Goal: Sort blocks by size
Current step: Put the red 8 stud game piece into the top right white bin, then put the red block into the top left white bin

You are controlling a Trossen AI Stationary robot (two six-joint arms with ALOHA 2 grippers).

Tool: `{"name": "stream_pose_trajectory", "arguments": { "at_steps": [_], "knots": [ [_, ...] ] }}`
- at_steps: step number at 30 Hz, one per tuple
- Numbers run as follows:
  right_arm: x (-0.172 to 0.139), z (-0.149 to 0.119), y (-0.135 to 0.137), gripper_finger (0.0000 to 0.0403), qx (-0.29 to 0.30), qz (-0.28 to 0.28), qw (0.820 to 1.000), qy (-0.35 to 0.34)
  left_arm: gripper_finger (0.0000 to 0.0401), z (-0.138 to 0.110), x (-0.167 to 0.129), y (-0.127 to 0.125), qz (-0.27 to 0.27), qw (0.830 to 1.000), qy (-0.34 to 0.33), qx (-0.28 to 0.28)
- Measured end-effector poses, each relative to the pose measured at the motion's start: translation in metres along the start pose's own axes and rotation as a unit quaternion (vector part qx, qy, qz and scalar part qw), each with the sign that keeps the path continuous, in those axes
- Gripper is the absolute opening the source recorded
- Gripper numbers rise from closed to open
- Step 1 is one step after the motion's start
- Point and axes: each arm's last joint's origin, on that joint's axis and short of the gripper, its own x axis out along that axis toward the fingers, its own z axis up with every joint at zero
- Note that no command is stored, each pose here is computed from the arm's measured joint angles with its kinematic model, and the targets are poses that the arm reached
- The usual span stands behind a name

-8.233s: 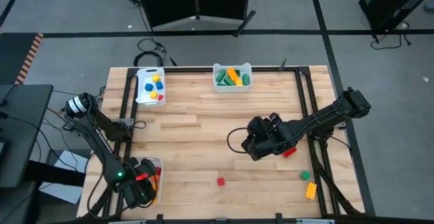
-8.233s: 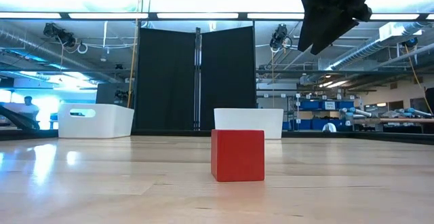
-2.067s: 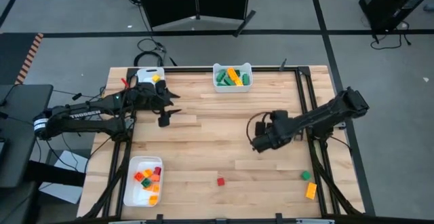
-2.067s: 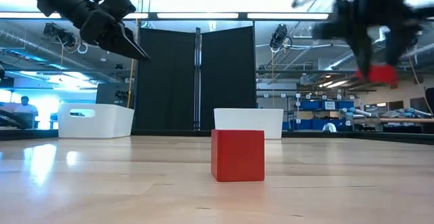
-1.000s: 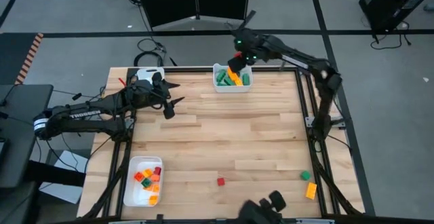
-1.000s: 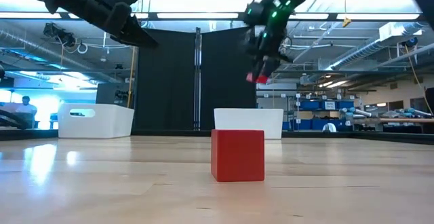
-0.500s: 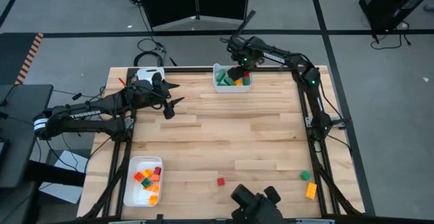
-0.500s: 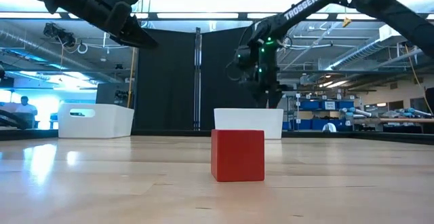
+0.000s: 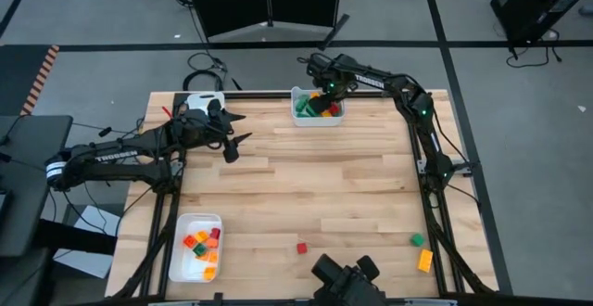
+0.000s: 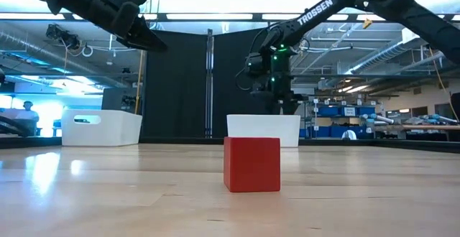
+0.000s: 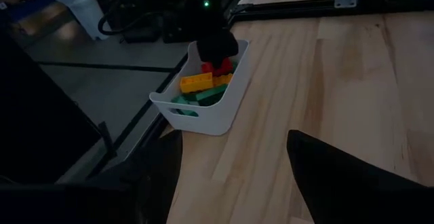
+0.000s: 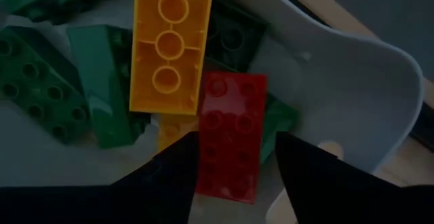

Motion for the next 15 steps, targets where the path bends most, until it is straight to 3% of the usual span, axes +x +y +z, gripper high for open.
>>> {"name": "stream_pose_trajectory", "arguments": {
  "at_steps": [15],
  "knots": [
    [0.0,0.001,0.0001,0.0226,0.001,0.0,1.0,-0.005,0.0275,0.0,0.0,0.0,0.0,1.0,0.0,0.0]
  ]
}}
